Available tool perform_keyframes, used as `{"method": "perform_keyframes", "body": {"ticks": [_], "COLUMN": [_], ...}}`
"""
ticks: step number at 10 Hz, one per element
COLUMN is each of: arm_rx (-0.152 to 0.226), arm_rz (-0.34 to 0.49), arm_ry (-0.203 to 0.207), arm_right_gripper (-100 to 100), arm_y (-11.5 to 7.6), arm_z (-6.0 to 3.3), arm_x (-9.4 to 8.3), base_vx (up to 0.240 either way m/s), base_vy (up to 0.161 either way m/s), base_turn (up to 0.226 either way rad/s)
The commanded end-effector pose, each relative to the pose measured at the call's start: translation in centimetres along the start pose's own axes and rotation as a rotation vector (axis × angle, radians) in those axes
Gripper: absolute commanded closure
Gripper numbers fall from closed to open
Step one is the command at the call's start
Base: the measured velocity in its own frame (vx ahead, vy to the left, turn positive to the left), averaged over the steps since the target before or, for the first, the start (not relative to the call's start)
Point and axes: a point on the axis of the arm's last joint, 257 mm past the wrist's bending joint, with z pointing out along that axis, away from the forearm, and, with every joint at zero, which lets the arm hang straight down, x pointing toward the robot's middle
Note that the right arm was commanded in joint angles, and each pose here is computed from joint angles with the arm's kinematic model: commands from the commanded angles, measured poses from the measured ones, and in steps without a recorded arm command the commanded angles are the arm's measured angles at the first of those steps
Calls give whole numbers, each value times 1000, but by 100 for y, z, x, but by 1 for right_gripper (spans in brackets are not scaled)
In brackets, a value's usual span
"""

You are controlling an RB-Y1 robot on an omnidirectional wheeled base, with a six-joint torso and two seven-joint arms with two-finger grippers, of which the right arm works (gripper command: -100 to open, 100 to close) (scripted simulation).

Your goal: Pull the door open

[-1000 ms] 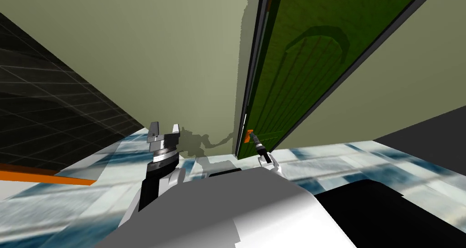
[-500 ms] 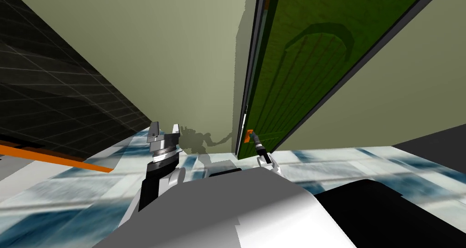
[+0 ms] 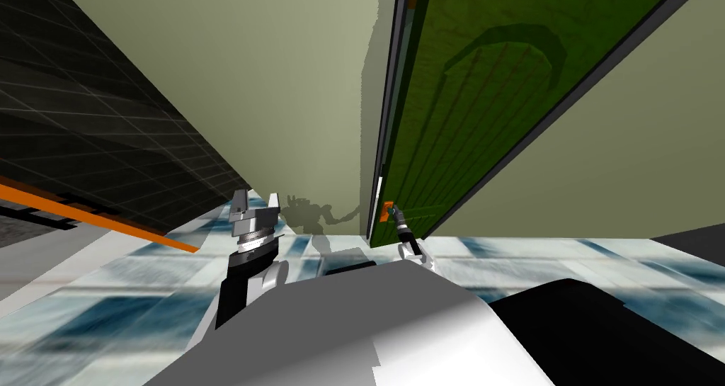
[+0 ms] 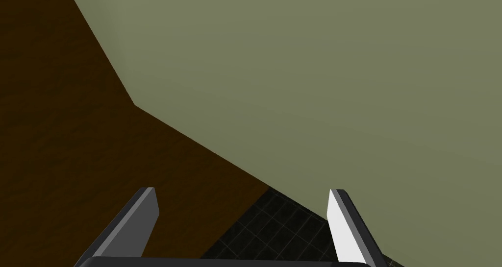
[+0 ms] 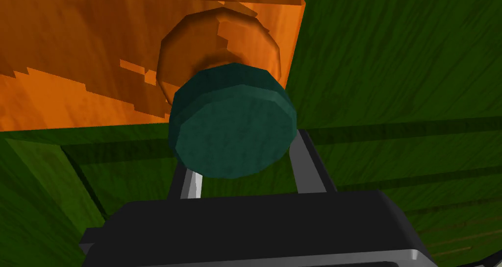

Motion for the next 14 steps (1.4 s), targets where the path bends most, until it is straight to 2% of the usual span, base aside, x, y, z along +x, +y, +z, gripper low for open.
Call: {"method": "perform_keyframes", "body": {"ticks": [1, 2, 4, 5, 6, 7, 9, 11, 12, 13, 14], "arm_rx": [-24, -24, -21, -21, -20, -20, -18, -18, -17, -17, -16], "arm_rz": [121, 133, 262, 277, 349, 349, 486, 490, 561, 561, 631], "arm_ry": [4, 0, -23, -28, -41, -41, -66, -68, -81, -81, -95], "arm_right_gripper": [100, 100, 100, 100, 100, 100, 100, 100, 100, 100, 100], "arm_y": [96, 94, 89, 87, 80, 80, 62, 60, 48, 48, 34], "arm_z": [51, 52, 50, 49, 48, 48, 42, 42, 38, 38, 34], "arm_x": [162, 150, 156, 145, 143, 143, 147, 143, 145, 145, 148], "base_vx": [-91, -67, -63, -56, -65, -54, -55, -44, -41, -25, -33], "base_vy": [-38, -39, -43, -43, -35, -34, -43, -26, -27, -27, -33], "base_turn": [185, 59, 122, 77, 90, 29, 122, 36, 103, 53, 77]}}
